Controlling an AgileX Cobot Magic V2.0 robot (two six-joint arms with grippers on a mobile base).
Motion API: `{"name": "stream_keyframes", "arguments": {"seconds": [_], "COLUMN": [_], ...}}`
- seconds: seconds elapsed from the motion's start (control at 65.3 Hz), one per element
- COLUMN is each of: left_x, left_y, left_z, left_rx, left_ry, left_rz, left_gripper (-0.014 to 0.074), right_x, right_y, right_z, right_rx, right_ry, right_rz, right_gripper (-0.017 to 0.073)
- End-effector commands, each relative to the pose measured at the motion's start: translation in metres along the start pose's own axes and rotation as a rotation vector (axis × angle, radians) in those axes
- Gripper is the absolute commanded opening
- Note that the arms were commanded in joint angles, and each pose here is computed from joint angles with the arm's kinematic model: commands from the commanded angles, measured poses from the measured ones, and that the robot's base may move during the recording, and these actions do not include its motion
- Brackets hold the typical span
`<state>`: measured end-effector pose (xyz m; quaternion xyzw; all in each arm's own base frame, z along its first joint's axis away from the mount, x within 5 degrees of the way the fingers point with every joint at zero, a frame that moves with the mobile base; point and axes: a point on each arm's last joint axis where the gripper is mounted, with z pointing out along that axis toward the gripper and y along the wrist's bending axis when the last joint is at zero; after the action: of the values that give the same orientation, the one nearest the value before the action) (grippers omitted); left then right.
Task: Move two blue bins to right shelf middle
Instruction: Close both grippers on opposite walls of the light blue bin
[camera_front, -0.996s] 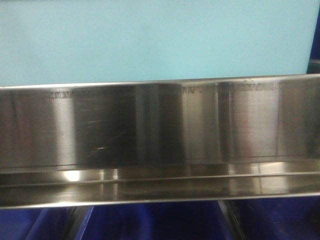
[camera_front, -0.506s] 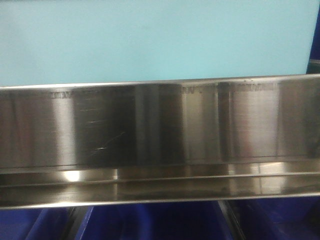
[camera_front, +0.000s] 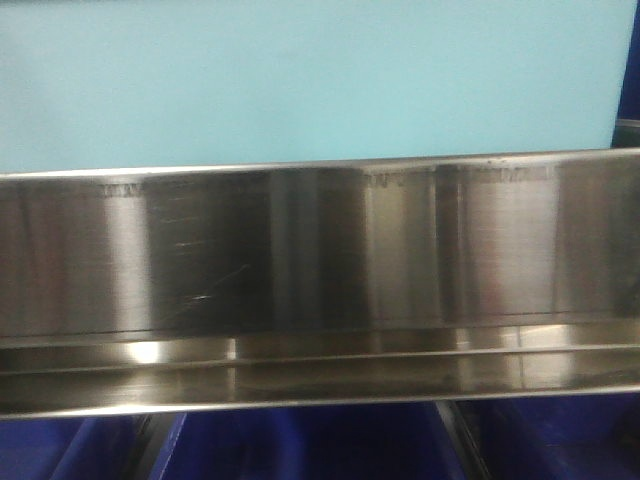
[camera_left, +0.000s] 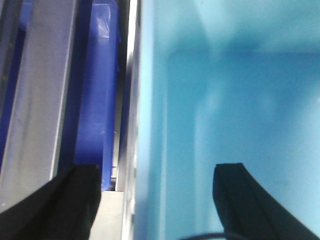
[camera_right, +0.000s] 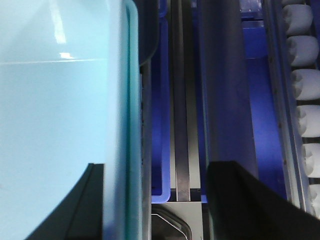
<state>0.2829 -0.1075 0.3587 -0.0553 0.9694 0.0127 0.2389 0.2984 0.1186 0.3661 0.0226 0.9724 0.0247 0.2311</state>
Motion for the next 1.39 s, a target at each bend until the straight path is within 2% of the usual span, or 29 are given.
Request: {"name": "stream_keyframes", "arguments": {"seconds": [0.0,0.475,0.736,1.379], "left_x": [0.007,0.013,0.013,0.013], "left_y": [-0.002,-0.006,-0.006,-0.007], "left_z": [0.004,0.007,0.006,0.006], "left_rx": [0.006,0.047,0.048,0.054], "left_ry": [0.049,0.096,0.094,0.098], "left_rz": [-0.009,-0.029,-0.03,-0.032], "left_gripper": [0.0382,0.0382,0.0382,0.0382], "right_x": [0.004,0.005,0.008,0.008], "right_y": [0.0,0.002,0.001,0.001], "right_z": [0.003,0.0,-0.016,-0.013], "right_rx": [0.004,-0.022,-0.043,-0.039], "right_ry": [0.029,0.032,-0.004,0.003], "right_rz": [0.0,0.01,0.008,0.007], "right_gripper": [0.0288,0.0288,0.0288,0.0288]}}
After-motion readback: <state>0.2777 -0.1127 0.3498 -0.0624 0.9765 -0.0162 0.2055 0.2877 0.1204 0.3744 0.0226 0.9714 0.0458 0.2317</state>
